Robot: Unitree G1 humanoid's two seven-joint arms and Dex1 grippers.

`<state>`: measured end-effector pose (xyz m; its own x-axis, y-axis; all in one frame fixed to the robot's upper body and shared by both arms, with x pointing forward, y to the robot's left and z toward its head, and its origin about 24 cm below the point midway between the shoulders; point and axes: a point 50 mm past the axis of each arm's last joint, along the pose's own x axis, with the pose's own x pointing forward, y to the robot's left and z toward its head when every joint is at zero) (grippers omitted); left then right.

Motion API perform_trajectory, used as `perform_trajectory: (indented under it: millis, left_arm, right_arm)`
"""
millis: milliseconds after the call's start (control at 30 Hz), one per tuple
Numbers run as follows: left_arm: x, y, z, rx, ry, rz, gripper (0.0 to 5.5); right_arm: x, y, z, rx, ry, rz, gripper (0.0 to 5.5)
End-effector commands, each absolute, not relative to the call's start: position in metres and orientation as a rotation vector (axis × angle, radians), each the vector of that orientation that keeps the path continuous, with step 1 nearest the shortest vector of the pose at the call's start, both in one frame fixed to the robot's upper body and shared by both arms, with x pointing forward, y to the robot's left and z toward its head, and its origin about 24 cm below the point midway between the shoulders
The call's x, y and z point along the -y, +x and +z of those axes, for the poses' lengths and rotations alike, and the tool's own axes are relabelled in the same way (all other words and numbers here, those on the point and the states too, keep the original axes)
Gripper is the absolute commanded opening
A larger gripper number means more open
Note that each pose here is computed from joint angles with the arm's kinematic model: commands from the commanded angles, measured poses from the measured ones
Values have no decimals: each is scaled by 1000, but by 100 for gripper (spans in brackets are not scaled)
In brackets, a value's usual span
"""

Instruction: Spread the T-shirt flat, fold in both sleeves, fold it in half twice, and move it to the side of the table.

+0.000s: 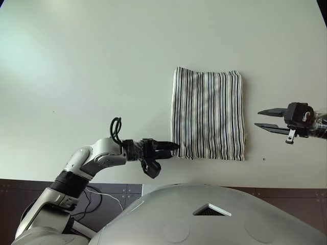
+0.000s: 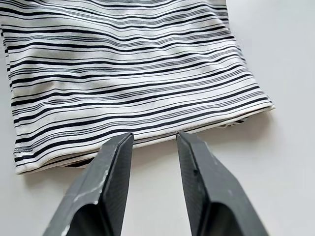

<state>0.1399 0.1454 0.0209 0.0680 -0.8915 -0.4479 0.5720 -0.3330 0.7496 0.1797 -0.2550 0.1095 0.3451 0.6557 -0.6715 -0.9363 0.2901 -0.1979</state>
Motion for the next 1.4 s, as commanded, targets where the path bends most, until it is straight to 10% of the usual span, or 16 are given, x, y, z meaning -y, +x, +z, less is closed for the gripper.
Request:
perform_trajectory:
  millis: [33,267,567,1400]
  left_arm:
    - [-145,142,21,382,1129,-1582,113]
    - [-155,139,20,343,1125,-1603,12]
    - [-161,145,19,329,1142,-1622,10]
    - [-157,156,23,361,1150,-1645,10]
  right_arm:
    - [260,172,107,-535,-698,1117,161]
    - [281,149,92,-435,-1032,1127,161]
    - [270,113,52,-81,-1396,1333,290]
    - [236,108,13,381,-1561,1443,290]
